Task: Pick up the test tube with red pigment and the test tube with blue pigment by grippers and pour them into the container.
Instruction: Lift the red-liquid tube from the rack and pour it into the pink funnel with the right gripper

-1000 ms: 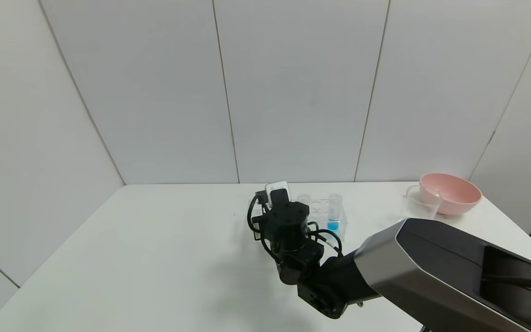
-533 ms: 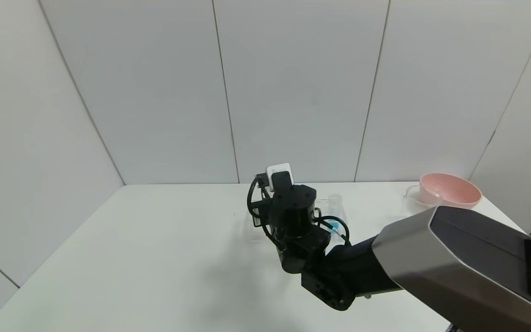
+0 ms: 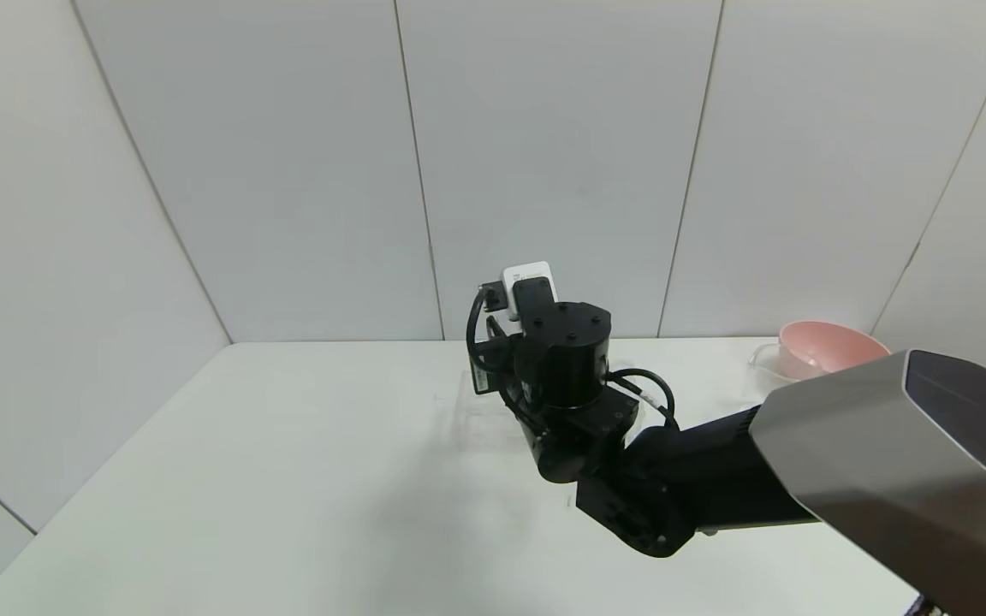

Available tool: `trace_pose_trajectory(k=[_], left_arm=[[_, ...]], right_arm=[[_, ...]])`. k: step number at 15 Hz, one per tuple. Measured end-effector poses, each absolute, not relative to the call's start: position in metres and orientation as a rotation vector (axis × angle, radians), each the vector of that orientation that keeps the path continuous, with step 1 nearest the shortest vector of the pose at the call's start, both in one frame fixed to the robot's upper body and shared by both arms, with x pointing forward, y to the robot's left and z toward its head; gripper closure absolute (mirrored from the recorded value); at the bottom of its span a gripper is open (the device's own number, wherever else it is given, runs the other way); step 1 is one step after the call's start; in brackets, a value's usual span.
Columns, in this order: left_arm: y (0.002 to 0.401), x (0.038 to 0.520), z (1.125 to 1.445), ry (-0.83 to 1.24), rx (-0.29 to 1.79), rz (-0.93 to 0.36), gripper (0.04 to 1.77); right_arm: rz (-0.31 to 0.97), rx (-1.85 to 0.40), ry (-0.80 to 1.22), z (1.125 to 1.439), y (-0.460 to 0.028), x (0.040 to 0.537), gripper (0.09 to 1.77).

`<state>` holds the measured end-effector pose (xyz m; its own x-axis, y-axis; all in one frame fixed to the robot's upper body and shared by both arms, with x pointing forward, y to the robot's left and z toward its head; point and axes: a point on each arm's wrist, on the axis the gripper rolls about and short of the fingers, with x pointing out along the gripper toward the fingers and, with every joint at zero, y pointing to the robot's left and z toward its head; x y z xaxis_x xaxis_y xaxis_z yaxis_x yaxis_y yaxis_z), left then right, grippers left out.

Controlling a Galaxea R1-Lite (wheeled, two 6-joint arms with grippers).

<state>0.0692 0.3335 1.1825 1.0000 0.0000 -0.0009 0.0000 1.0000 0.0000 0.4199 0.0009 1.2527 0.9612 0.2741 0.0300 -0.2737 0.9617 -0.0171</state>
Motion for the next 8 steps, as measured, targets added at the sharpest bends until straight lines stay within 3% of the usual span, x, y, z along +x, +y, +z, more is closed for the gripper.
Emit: trace_pose_trajectory(k=[5, 8], left_arm=[[0.334, 0.069, 1.183, 0.001, 0.000, 0.000, 0.05], [0.334, 0.069, 1.183, 0.001, 0.000, 0.000, 0.05]], right_arm=[[0.293, -0.019, -0.029, 1.255, -0.002, 0.417, 1.36], [0.369, -0.048, 0.008, 1.258, -0.015, 0.401, 1.36]])
